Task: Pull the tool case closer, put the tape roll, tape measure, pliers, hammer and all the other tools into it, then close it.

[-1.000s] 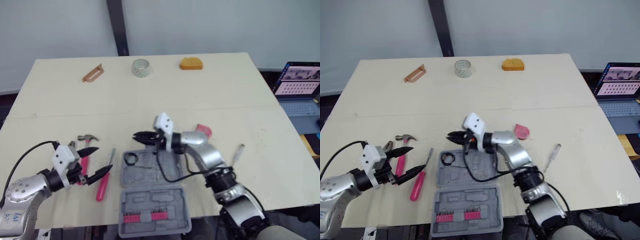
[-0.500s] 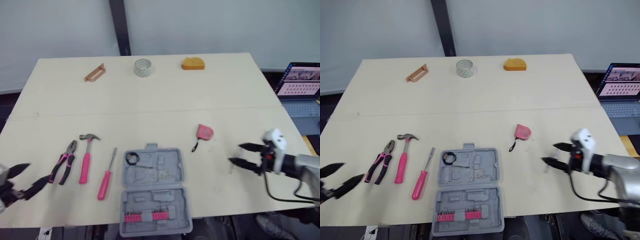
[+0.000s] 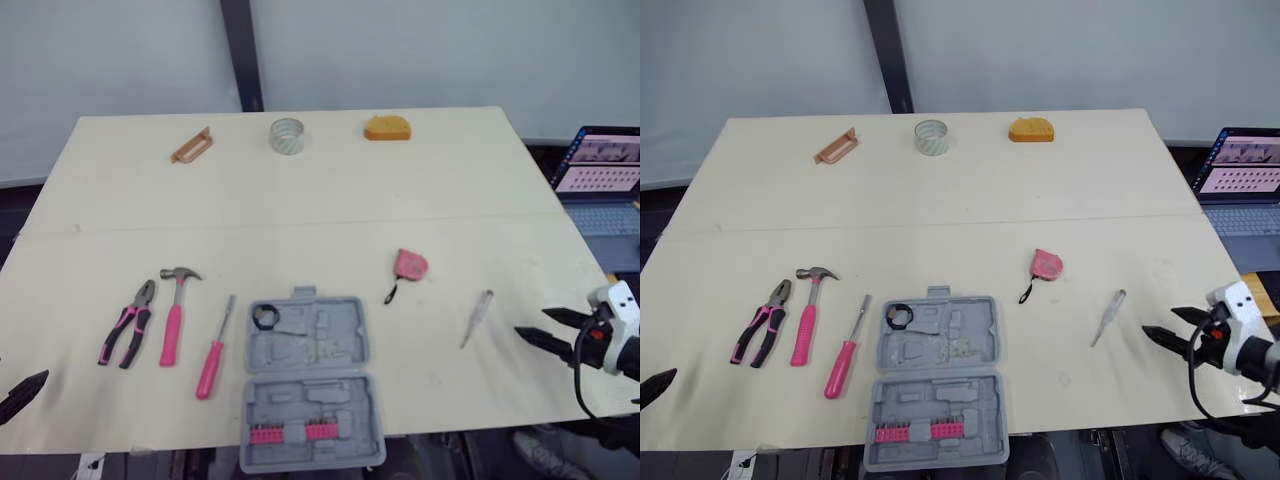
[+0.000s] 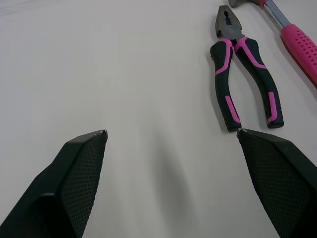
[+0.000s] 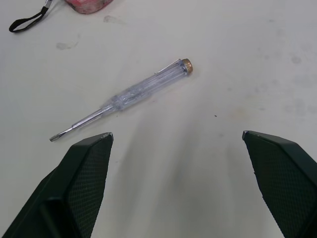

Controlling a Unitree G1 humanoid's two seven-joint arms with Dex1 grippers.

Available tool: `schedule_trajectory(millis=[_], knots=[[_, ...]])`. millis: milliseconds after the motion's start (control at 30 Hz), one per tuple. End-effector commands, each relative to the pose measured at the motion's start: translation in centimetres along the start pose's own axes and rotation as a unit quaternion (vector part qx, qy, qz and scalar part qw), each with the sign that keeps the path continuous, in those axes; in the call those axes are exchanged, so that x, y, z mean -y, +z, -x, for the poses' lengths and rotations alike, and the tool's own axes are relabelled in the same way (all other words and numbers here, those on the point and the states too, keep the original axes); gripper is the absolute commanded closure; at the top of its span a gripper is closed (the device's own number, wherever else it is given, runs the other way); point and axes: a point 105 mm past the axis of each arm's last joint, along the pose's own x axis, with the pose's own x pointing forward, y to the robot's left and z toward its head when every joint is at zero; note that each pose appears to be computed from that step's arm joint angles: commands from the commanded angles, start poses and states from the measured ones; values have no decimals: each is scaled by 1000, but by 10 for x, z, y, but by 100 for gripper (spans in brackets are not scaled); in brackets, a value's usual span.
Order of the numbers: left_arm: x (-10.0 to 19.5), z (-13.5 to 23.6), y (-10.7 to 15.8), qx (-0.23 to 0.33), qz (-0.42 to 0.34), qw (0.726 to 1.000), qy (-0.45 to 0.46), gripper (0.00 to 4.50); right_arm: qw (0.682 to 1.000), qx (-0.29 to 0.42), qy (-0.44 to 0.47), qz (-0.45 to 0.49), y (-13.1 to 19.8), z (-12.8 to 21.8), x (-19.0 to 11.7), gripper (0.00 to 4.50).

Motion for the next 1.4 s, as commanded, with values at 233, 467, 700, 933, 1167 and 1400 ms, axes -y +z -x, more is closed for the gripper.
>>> schedule_trajectory(millis=[233, 467, 700, 933, 1167, 1400], knots=[[28, -25, 22, 31, -35, 996, -69, 0, 998, 26, 29, 53, 35, -8, -8, 7], [99, -70, 74, 93, -80, 973, -197, 0, 993, 48, 77, 77, 63, -42, -44, 7], [198, -103, 120, 152, -140, 908, -364, 0, 994, 27, 80, 66, 58, -87, -96, 7], [273, -115, 151, 206, -171, 838, -476, 0, 999, 29, 22, 20, 52, -115, -124, 7], [314, -120, 170, 245, -174, 803, -515, 0, 999, 37, -8, -10, 55, -135, -142, 7], [324, -123, 175, 256, -170, 800, -516, 0, 998, 45, -28, -26, 61, -148, -145, 7]])
